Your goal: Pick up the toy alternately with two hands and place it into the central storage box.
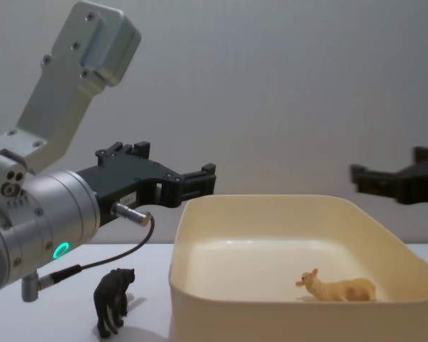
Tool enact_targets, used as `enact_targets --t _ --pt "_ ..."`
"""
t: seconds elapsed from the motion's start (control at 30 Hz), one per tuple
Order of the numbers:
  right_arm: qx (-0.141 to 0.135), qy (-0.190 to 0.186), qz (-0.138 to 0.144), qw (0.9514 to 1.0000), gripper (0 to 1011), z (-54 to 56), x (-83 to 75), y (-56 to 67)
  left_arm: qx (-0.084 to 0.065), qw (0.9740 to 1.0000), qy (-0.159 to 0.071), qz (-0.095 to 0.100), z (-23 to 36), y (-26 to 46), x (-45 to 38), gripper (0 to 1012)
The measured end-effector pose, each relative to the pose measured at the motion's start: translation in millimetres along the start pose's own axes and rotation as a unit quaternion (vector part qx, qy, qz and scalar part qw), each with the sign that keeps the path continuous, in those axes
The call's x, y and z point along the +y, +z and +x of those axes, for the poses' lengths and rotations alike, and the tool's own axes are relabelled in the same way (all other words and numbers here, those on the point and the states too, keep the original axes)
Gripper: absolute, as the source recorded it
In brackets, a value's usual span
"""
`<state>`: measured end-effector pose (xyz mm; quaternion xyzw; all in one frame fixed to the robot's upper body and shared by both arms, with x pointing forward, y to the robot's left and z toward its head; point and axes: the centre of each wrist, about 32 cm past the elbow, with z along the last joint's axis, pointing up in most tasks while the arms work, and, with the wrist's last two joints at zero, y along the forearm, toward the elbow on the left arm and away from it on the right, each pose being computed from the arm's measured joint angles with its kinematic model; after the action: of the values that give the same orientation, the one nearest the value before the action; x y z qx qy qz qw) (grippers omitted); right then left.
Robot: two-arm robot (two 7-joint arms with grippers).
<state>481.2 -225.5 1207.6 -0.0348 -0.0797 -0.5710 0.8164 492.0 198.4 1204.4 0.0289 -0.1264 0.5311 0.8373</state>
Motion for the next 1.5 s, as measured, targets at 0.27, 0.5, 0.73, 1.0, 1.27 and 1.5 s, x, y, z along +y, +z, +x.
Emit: enact_targets --t 0.27,0.5,0.73,1.0,1.27,1.5 --pt "0.002 -0.042 -0.003 0.9991 1001 22.8 -24.6 -0.3 0.000 1.0000 0.000 0.000 0.0 0.0 0.0 1002" --pt "0.002 -0.078 -0.016 0.9969 1001 41.2 -49.0 -1.9 0.000 1.0000 0.000 0.000 0.0 0.0 0.0 1002" --pt "0.004 -0.101 -0.039 0.9941 1001 50.9 -66.2 -6.6 0.000 1.0000 0.000 0.000 0.0 0.0 0.0 1002" --pt "0.002 -0.115 -0.068 0.9911 1001 57.0 -78.5 -17.8 0.000 1.0000 0.000 0.000 0.0 0.0 0.0 1002" --pt "-0.004 -0.122 -0.095 0.9880 1001 61.5 -80.6 -32.0 0.000 1.0000 0.000 0.000 0.0 0.0 0.0 1002" --pt "-0.009 -0.130 -0.114 0.9849 1001 66.4 -75.6 -45.3 0.000 1.0000 0.000 0.000 0.0 0.0 0.0 1002"
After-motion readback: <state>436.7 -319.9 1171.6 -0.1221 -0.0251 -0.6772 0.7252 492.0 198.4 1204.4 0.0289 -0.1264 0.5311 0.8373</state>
